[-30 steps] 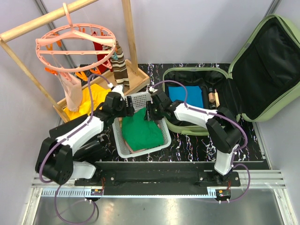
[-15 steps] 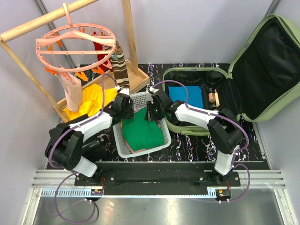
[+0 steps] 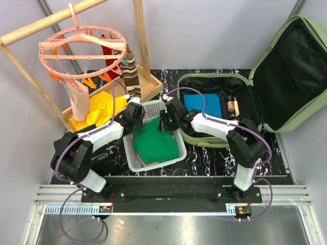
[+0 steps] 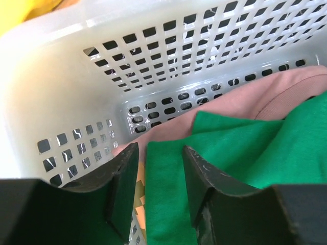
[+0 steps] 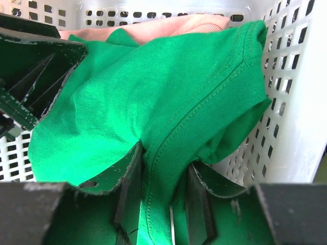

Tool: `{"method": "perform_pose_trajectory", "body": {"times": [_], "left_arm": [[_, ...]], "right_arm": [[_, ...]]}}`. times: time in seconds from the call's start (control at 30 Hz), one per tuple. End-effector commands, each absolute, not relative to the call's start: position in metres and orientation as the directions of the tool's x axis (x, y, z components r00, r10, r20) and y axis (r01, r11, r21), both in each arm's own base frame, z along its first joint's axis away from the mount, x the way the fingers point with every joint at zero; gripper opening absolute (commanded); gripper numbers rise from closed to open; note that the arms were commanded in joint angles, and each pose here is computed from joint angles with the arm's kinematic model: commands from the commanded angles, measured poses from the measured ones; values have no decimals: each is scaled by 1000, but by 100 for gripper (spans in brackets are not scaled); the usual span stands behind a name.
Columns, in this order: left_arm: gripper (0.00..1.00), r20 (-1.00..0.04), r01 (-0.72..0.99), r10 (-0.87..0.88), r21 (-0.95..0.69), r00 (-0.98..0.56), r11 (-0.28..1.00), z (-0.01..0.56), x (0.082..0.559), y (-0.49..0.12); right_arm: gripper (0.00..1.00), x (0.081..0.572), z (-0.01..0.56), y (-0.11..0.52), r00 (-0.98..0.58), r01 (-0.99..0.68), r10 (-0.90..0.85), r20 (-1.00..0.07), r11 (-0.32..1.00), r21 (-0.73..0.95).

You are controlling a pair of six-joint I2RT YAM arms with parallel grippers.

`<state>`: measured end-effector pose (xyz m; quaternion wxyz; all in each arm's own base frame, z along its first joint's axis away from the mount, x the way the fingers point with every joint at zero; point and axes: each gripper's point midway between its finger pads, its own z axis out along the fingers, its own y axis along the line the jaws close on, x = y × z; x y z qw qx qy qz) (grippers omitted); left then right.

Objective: Open, take out, and arrange the luggage
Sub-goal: Place the object in the container

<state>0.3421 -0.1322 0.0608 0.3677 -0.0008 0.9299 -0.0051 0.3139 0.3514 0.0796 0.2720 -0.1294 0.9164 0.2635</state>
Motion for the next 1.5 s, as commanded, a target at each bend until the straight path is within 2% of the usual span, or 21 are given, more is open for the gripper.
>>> {"method": "perform_pose_trajectory", "body": {"times": [0.0, 0.2, 0.43, 0.53, 0.6, 0.63, 0.77, 0.9, 1.03, 1.47], "left_arm": [[42, -703, -6, -24, -28, -711, 1000, 64, 352, -137], [41, -684, 7, -29, -50, -729, 999, 57, 349, -140], [30, -680, 6, -57, -89, -731, 996, 52, 344, -143], [18, -687, 4, -58, -88, -724, 996, 53, 344, -142], [3, -686, 0, -55, -80, -725, 997, 51, 344, -140], [0, -687, -5, -56, -76, -725, 997, 51, 344, -138], [0, -719, -28, -75, -77, -691, 997, 58, 340, -131], [0, -828, -5, -134, -156, -544, 988, 105, 343, -131], [0, -876, -2, -176, -197, -449, 980, 125, 335, -123], [0, -895, -99, -193, -167, -403, 981, 121, 318, -94]], "right_arm": [[38, 325, 99, 342, -772, -393, -77, -630, 838, 379], [38, 325, 97, 340, -774, -388, -77, -629, 842, 375], [38, 324, 96, 340, -774, -386, -74, -629, 843, 375], [37, 324, 95, 339, -774, -386, -77, -628, 844, 373], [37, 325, 96, 340, -772, -389, -78, -631, 843, 372], [37, 325, 95, 340, -772, -390, -80, -630, 843, 371], [36, 324, 97, 342, -772, -398, -83, -630, 835, 379], [36, 325, 96, 344, -770, -405, -88, -632, 832, 378], [35, 326, 93, 347, -773, -412, -99, -626, 829, 378], [35, 340, 80, 358, -771, -425, -138, -622, 838, 342]]}}
